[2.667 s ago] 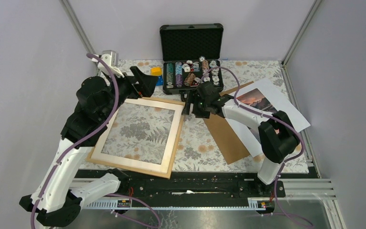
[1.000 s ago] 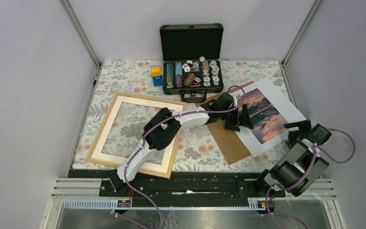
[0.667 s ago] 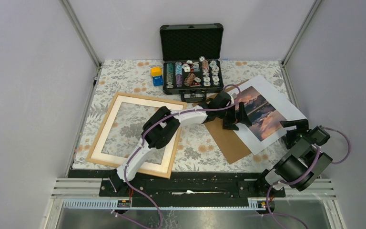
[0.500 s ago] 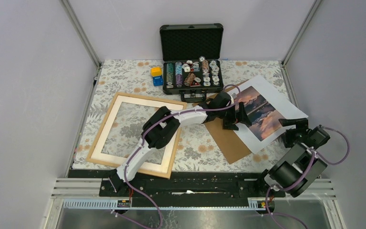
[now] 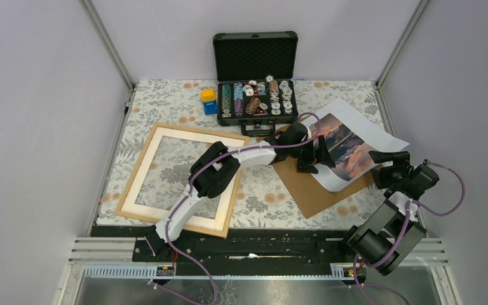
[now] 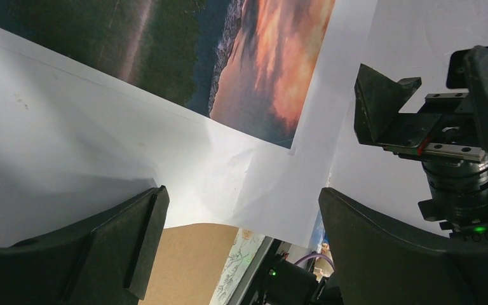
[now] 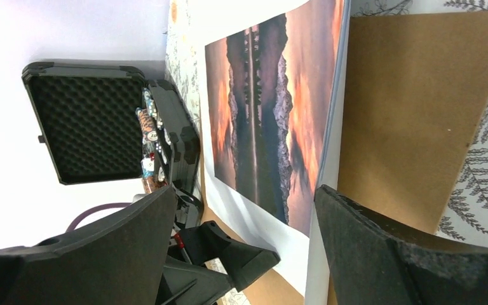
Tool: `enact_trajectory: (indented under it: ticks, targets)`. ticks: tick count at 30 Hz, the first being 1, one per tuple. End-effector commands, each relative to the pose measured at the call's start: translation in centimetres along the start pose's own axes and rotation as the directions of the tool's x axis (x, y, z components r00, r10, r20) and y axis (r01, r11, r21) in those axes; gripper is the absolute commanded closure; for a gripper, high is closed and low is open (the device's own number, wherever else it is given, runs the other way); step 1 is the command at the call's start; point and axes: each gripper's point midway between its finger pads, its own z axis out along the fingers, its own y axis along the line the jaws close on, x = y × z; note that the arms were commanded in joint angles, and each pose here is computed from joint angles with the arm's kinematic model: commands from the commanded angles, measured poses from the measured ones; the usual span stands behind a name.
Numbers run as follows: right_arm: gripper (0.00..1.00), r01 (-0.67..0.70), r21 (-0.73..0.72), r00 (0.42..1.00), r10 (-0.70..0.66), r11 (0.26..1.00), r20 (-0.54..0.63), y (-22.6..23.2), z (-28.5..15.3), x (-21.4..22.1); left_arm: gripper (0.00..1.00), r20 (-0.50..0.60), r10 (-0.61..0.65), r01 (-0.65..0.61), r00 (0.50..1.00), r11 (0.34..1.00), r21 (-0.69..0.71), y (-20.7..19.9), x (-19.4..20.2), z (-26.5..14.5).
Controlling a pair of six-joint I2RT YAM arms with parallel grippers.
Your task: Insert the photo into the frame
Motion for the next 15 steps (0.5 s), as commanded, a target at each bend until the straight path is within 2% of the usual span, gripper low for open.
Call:
enact_trajectory:
  ticks: [1,10,15]
  targets:
    - [0.15,0.004,0.041,1.0,-0.004,0.999,0.0,-1.6,0.6,0.3,0.01,-0.035,-0.029,0.025,0.999,0.995,-0.099,3.4,1.5,0.1]
    - [0.29,0.052,0.018,0.996,-0.051,0.998,-0.069,-1.7,2.2,2.8,0.01,-0.036,-0.024,0.02,0.999,0.995,-0.095,3.1,1.5,-0.1]
    - [0.46,0.106,-0.002,0.99,-0.106,0.994,-0.092,0.2,2.4,3.1,0.01,-0.017,-0.004,0.002,1.0,0.997,-0.082,2.7,1.4,-0.7]
